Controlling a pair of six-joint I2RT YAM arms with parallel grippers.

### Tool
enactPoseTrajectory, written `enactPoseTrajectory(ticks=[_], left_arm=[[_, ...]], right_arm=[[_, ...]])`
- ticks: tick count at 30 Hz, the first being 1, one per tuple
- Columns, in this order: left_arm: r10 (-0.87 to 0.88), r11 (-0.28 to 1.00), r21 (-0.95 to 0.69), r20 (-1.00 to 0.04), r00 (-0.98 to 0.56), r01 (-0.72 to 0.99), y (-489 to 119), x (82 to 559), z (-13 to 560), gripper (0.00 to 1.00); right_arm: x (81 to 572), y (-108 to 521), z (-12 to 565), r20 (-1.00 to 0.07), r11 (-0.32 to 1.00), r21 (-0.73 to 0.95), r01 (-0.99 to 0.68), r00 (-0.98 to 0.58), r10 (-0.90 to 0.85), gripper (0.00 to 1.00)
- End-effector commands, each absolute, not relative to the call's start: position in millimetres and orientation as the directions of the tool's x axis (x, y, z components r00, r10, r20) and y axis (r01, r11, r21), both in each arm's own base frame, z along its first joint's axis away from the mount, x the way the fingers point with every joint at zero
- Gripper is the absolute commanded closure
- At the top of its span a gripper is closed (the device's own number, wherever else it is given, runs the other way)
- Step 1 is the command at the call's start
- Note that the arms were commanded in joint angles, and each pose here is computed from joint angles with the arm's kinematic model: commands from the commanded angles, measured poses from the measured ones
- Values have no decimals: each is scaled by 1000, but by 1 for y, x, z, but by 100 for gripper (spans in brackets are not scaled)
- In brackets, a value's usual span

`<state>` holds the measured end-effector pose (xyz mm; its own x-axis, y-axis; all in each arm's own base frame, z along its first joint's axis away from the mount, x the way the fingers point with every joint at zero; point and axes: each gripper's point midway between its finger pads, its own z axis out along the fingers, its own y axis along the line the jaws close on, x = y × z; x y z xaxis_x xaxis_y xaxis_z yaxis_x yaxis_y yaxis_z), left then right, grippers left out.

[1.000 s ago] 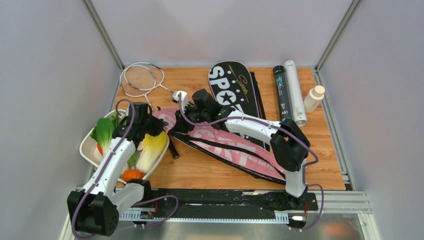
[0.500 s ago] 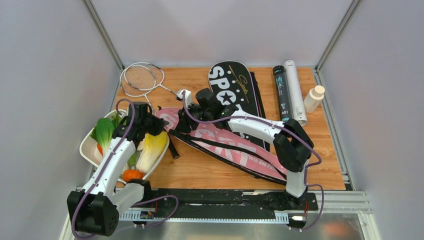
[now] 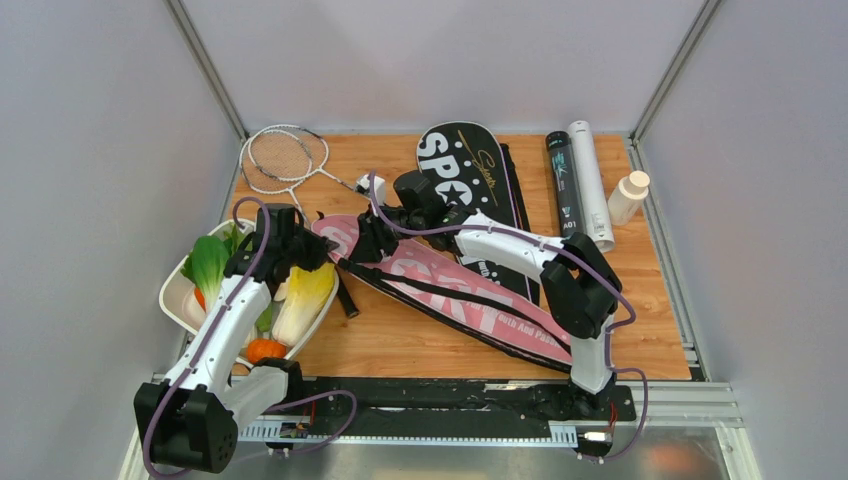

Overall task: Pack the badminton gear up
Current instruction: Zip the racket bag at the center of the board.

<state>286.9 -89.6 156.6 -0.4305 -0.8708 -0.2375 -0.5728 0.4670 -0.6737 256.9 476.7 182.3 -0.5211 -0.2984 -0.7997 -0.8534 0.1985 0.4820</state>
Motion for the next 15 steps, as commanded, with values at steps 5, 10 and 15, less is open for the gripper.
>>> enactPoseTrajectory(ticks=[5, 10, 15], left_arm=[[-861, 463, -758, -259, -439, -460, -101, 302, 182, 91], [-861, 463, -755, -259, -438, -464, -100, 302, 180, 91], [-861, 464, -754, -261, -436, -465, -100, 303, 180, 90]], right_arm=[[229, 502, 210, -775, 34, 576, -817, -559, -294, 56], [227, 502, 214, -775, 22, 581, -814, -561, -292, 55], [227, 496, 221, -778, 26, 580, -814, -563, -281, 54]])
